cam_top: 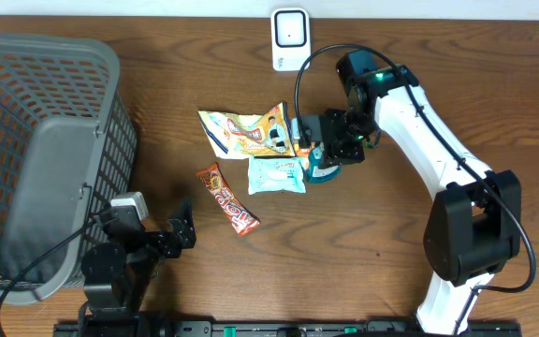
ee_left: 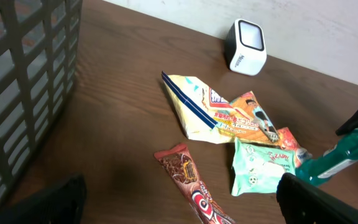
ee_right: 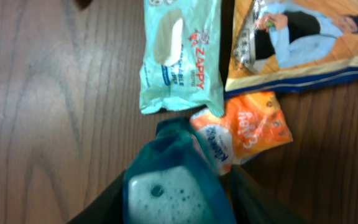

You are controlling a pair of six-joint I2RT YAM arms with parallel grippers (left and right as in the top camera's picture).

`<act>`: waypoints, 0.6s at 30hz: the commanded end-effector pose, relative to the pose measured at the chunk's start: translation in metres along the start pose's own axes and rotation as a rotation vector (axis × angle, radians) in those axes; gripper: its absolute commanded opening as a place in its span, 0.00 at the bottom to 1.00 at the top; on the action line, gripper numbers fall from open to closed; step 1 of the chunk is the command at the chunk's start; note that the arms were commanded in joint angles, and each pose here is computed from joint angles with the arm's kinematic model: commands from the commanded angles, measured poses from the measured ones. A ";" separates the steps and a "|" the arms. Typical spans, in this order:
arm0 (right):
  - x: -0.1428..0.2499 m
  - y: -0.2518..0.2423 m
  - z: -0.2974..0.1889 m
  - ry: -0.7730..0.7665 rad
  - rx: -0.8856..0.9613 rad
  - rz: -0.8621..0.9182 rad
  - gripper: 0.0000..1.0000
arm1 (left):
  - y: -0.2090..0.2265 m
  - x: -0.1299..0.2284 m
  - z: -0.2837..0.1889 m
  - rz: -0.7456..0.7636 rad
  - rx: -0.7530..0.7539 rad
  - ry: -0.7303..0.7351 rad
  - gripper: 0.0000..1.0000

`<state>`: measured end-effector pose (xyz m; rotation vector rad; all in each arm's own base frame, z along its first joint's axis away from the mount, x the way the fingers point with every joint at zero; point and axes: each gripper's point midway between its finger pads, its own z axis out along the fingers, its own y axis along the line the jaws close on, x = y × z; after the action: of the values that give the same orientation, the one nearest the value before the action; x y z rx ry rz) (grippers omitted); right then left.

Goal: Scan the item barcode
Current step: 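Grasp the teal Listerine mouthwash bottle with the right gripper, then lift the bottle and carry it toward the white scanner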

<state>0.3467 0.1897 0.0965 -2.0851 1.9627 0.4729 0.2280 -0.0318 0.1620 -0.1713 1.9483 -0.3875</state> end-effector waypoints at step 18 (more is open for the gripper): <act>-0.060 -0.050 -0.070 -0.250 0.227 0.710 0.18 | 0.001 0.001 0.000 0.013 -0.005 0.000 0.98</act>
<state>0.3845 0.2062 0.1114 -1.4169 2.4148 0.4930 0.2280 -0.0318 0.1621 -0.1712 1.9479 -0.3875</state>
